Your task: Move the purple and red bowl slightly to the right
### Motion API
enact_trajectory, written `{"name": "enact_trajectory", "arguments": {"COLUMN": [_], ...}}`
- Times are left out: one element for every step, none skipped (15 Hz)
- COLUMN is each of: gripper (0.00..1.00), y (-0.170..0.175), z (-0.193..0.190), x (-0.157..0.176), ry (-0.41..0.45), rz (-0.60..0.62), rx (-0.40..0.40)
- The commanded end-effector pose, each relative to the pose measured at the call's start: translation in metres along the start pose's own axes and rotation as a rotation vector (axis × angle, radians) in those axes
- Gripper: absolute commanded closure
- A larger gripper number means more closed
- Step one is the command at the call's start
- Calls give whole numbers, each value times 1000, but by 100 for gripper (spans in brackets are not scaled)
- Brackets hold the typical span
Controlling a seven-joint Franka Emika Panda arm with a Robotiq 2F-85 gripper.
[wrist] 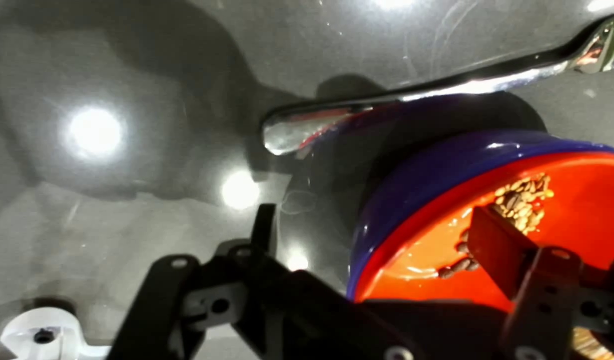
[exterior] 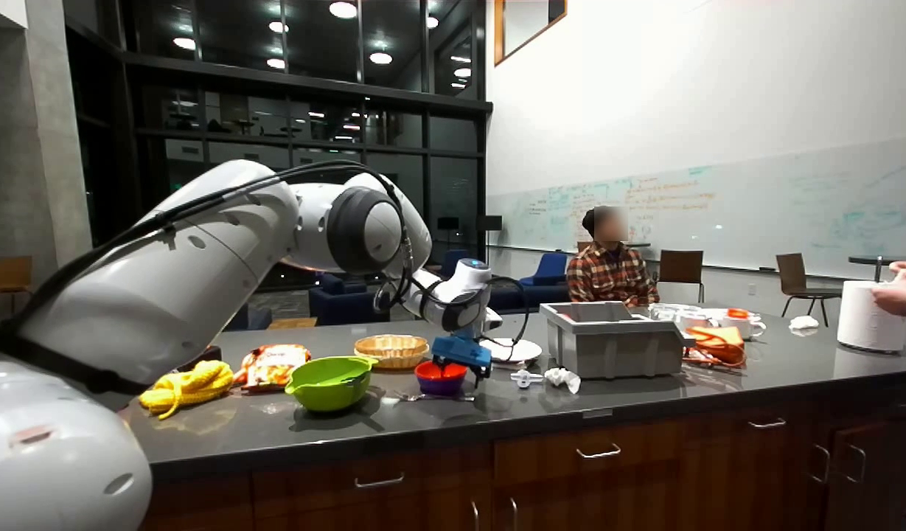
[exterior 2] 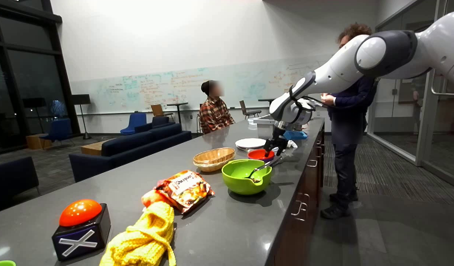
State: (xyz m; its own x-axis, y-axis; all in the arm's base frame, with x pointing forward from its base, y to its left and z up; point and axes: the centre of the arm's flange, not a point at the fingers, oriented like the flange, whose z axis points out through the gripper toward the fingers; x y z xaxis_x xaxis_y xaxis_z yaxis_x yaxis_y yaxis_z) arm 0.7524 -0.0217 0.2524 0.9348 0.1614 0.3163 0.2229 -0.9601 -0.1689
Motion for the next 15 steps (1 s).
{"name": "enact_trajectory", "arguments": {"gripper": [29, 35, 43, 51, 60, 67, 74, 83, 90, 96, 100, 100, 100, 98, 98], "y": [4, 4, 5, 5, 5, 6, 6, 7, 7, 7, 7, 7, 6, 6, 5], "z": [-1, -1, -2, -3, -3, -4, -5, -5, -6, -7, -7, -8, -10, -11, -11], "x": [8, 9, 9, 9, 10, 10, 10, 11, 12, 12, 13, 14, 15, 17, 17], "ry": [-7, -5, -5, -5, -4, -4, -4, -3, -3, -3, -2, -2, 0, 0, -1], "rz": [6, 5, 5, 5, 4, 4, 5, 5, 6, 6, 5, 6, 8, 8, 8], "rx": [-3, -3, -3, -5, -5, -6, -6, -6, -6, -7, -8, -8, -8, -7, -7]}}
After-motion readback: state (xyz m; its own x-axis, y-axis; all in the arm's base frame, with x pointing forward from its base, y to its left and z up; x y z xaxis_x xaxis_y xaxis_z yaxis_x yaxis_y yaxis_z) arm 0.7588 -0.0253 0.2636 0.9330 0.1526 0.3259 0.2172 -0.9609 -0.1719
